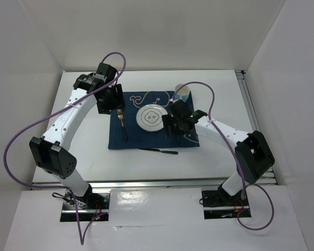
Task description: Set the dinner table for one person
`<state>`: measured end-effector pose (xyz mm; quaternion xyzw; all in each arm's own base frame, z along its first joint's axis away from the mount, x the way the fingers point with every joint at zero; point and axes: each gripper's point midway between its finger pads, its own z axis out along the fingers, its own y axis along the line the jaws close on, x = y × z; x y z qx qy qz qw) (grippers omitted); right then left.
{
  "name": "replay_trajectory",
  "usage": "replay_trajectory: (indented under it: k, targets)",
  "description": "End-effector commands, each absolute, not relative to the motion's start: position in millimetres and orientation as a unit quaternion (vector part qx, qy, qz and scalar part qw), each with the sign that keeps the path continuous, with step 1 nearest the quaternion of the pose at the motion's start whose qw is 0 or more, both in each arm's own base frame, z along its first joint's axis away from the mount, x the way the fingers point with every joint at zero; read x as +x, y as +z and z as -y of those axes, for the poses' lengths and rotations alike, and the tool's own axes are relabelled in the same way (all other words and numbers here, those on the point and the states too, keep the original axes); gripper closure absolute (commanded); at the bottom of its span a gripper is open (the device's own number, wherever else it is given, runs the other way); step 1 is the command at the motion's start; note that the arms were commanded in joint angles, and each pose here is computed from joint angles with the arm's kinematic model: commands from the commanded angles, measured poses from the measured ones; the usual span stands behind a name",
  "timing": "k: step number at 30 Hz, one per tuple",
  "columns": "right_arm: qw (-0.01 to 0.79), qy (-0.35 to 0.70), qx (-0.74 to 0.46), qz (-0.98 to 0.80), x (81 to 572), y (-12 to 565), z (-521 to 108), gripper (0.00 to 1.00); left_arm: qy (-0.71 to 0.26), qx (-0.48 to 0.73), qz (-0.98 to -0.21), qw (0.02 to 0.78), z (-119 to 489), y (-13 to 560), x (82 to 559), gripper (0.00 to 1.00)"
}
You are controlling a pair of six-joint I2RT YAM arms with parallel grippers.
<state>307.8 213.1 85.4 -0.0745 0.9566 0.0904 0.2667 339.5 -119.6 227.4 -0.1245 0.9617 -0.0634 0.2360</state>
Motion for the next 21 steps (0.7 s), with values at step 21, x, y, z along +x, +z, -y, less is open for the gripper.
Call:
replay_trajectory:
  k: [21]
  targets:
    - [0.19,0.181,-0.311,-0.914,235.6,30.2,-279.3,0.29,-0.069,-0.121,-0.96,0.243,116.6,231.3,333.7,0.24]
